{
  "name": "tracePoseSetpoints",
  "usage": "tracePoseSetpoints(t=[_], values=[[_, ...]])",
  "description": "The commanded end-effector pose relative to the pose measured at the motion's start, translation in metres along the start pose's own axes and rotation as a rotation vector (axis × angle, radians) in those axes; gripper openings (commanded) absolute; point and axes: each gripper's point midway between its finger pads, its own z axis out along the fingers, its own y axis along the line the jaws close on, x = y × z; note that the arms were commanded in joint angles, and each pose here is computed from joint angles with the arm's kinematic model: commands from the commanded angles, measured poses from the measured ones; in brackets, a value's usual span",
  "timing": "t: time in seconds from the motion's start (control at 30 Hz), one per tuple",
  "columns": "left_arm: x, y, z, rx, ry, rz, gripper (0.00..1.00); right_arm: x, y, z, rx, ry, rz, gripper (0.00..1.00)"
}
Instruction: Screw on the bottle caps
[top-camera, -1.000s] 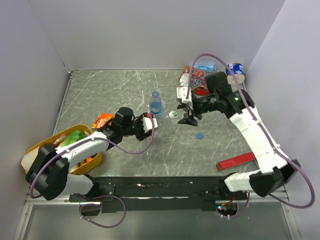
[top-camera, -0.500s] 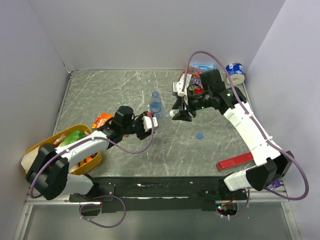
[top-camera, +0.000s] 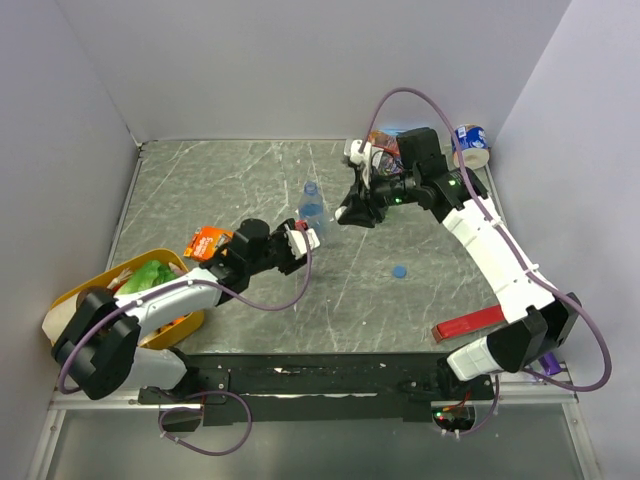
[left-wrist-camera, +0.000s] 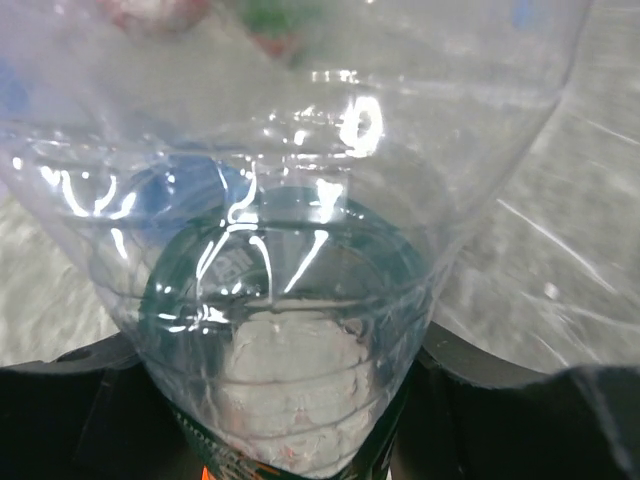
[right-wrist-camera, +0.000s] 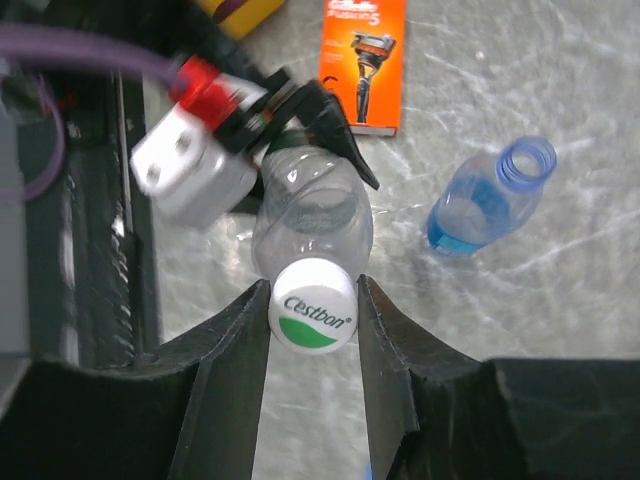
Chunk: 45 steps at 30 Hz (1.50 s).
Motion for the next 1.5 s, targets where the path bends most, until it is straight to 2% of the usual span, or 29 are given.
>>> tracePoseSetpoints(t=[0.0,0.13,0.23,0.3,0.37,0.4,0.43,0.47,0.5,0.53,0.83,0.9,1.03,1.2,1.47], values=[[-0.034,0.043,-0.003,-0.297,-0.089,-0.028,0.01,-0.029,-0.019,-0.001,0.118,-0.080,0.283,0.00],[-0.037,0.040,0.000,-0.280,-0.092,-0.096,0.01,-0.033,-0.018,0.000,0.121,-0.076,0.317,0.00],[-0.038,0.035,0.000,-0.253,-0.090,-0.134,0.02,-0.025,-0.025,-0.002,0.159,-0.042,0.275,0.00],[-0.041,0.031,-0.001,-0.232,-0.101,-0.154,0.09,-0.021,-0.027,-0.005,0.174,-0.023,0.228,0.00],[-0.039,0.030,-0.004,-0.230,-0.103,-0.183,0.07,-0.016,-0.026,-0.008,0.186,-0.005,0.201,0.00],[-0.044,0.025,-0.004,-0.195,-0.124,-0.206,0.23,-0.014,-0.027,-0.009,0.194,0.003,0.200,0.00],[-0.038,0.018,-0.004,-0.156,-0.102,-0.212,0.34,-0.012,-0.027,-0.010,0.196,0.011,0.181,0.00],[-0.039,0.015,-0.002,-0.129,-0.100,-0.213,0.49,-0.009,-0.025,-0.012,0.197,0.027,0.182,0.00],[-0.038,0.012,-0.002,-0.119,-0.096,-0.247,0.83,-0.012,-0.026,-0.015,0.204,0.032,0.166,0.00],[-0.036,0.010,-0.002,-0.109,-0.094,-0.258,0.95,-0.011,-0.029,-0.016,0.210,0.050,0.135,0.00],[-0.009,-0.017,-0.003,0.080,-0.014,-0.304,0.96,0.004,-0.052,-0.037,0.286,0.252,0.048,0.00],[-0.004,-0.018,-0.005,0.089,0.010,-0.316,0.96,0.002,-0.060,-0.047,0.317,0.305,0.024,0.00],[0.000,-0.018,-0.012,0.075,0.008,-0.316,0.96,0.030,-0.066,-0.066,0.312,0.429,0.057,0.00],[-0.001,-0.017,-0.013,0.070,0.004,-0.327,0.96,0.071,-0.078,-0.084,0.337,0.482,0.170,0.00],[-0.002,-0.018,-0.015,0.078,0.005,-0.319,0.96,0.119,-0.117,-0.106,0.465,0.530,0.212,0.00]])
